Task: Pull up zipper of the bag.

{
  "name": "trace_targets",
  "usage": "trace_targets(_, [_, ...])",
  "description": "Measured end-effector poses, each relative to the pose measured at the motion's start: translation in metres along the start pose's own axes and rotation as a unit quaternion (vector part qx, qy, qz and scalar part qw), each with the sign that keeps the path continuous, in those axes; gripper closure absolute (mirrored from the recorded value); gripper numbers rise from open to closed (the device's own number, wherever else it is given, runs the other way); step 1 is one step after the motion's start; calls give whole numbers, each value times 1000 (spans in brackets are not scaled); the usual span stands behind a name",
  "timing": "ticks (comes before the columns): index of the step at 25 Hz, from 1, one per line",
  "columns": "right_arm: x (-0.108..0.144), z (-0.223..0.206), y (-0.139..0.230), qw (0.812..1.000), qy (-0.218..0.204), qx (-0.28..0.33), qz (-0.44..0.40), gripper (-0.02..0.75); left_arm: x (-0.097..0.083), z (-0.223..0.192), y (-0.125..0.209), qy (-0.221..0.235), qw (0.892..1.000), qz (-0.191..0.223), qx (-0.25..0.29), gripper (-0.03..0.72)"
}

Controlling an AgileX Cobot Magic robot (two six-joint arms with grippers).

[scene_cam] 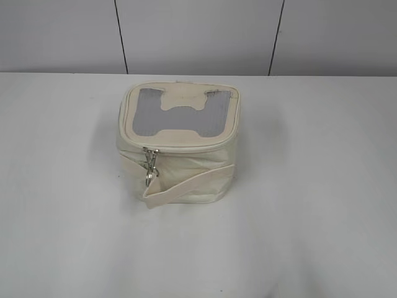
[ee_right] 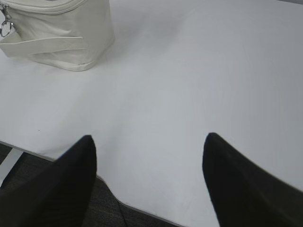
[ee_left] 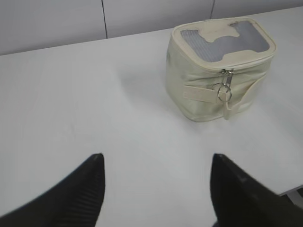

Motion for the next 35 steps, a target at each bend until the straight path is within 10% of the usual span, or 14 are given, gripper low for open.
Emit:
trace_targets(13, [-1,0,0,1000,6,1,-4,218,0,0,-1,1,1000,-4,-3,190])
trace_targets(22, [-21,0,1,988,136,8,-67,222,16,1,-2,-120,991,52,-12,219])
trace_targets(35, [-22,0,2,987,143,9,-71,222,16,1,-2,-123,991,54,-12,314])
Point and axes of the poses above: a point on each arm's last joint axis where the gripper is mounted, z pointing back along that axis away from the gripper, x along the wrist's bending axis when the last joint is at zero, y = z × x, the point moved 8 cm from there along -z, pointing out along that axis toward the gripper, and after that the axes turned 5 degrees about z, right-handed, at the moved point
